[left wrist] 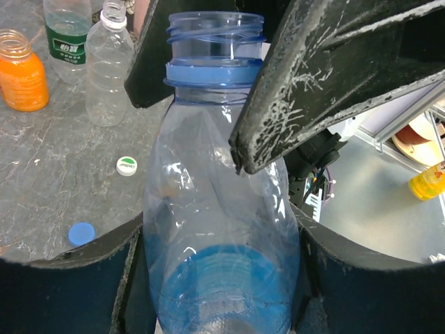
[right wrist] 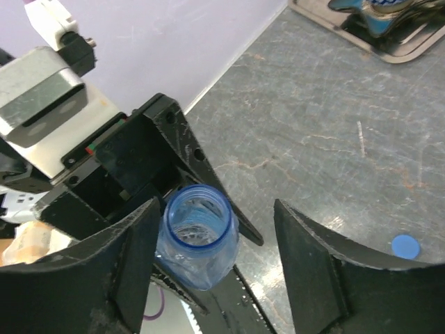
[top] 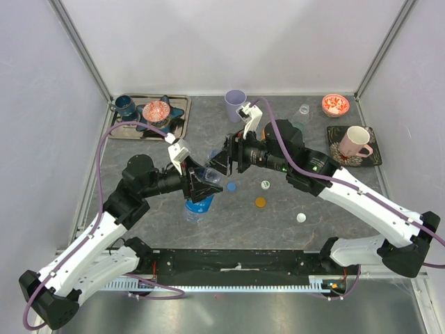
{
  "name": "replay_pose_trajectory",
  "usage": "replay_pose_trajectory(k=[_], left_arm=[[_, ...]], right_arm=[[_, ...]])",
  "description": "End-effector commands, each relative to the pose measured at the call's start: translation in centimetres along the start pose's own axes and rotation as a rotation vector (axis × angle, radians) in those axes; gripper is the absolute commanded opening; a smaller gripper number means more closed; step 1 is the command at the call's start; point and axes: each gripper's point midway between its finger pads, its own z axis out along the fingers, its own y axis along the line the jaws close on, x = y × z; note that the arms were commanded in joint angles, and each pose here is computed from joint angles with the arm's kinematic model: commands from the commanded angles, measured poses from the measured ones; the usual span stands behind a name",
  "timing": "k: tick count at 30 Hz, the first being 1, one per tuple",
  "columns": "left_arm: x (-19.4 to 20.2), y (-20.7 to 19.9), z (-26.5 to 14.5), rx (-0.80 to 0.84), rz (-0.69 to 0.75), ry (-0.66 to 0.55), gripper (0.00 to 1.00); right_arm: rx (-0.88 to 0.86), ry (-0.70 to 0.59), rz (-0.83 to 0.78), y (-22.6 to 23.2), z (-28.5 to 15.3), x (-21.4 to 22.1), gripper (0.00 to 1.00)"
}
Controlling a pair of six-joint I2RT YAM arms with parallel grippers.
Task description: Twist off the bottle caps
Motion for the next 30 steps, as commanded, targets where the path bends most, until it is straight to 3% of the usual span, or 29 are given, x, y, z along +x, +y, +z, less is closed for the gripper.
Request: replay_pose_trajectory(k=[1, 4, 10, 11, 14, 17, 18, 23, 30], left_arm=[[-1.8, -1.8, -0.2, 0.084, 0.076, -0.038, 0.51], [-1.6, -2.0, -0.2, 0.101, 0.09, -0.032, 0.52], [-1.2, -1.9, -0.2, 0.103, 0.088, -0.018, 0.55], [-1.4, -1.7, -0.2, 0.085, 0.089, -0.024, 0.56], [-1.3, -0.8, -0.3, 0.026, 0.079, -0.022, 0.68], [-1.6, 0.7, -0.6, -0.075, 0.057, -0.031, 0.82], [-1.9, 1.0, -0.9, -0.108, 0.053, -0.043, 0.99], [-3.7, 3.6, -3.5, -0.35, 0.049, -0.125, 0.99], [-5.1, 6.0, -10.1, -0.679, 0.034, -0.259, 0.99]], right_arm=[[-0.071, -0.036, -0.03, 1.4, 0.2, -0.8, 0.69], [-0.085, -0.038, -0.03, 1.4, 0.3, -0.6, 0.6], [-0.118, -0.022, -0.015, 1.7, 0.5, 0.0, 0.23], [-0.124, -0.019, -0.014, 1.8, 0.5, 0.2, 0.13], [-0.127, -0.025, -0.019, 1.9, 0.1, 0.1, 0.0], [-0.102, -0.065, -0.035, 1.7, -0.6, -0.7, 0.0], [-0.079, -0.08, -0.036, 1.4, -0.8, -1.1, 0.0], [0.092, -0.2, -0.079, -0.6, -2.6, -4.5, 0.0], [0.53, -0.367, -0.131, -8.1, -3.1, -8.1, 0.0]])
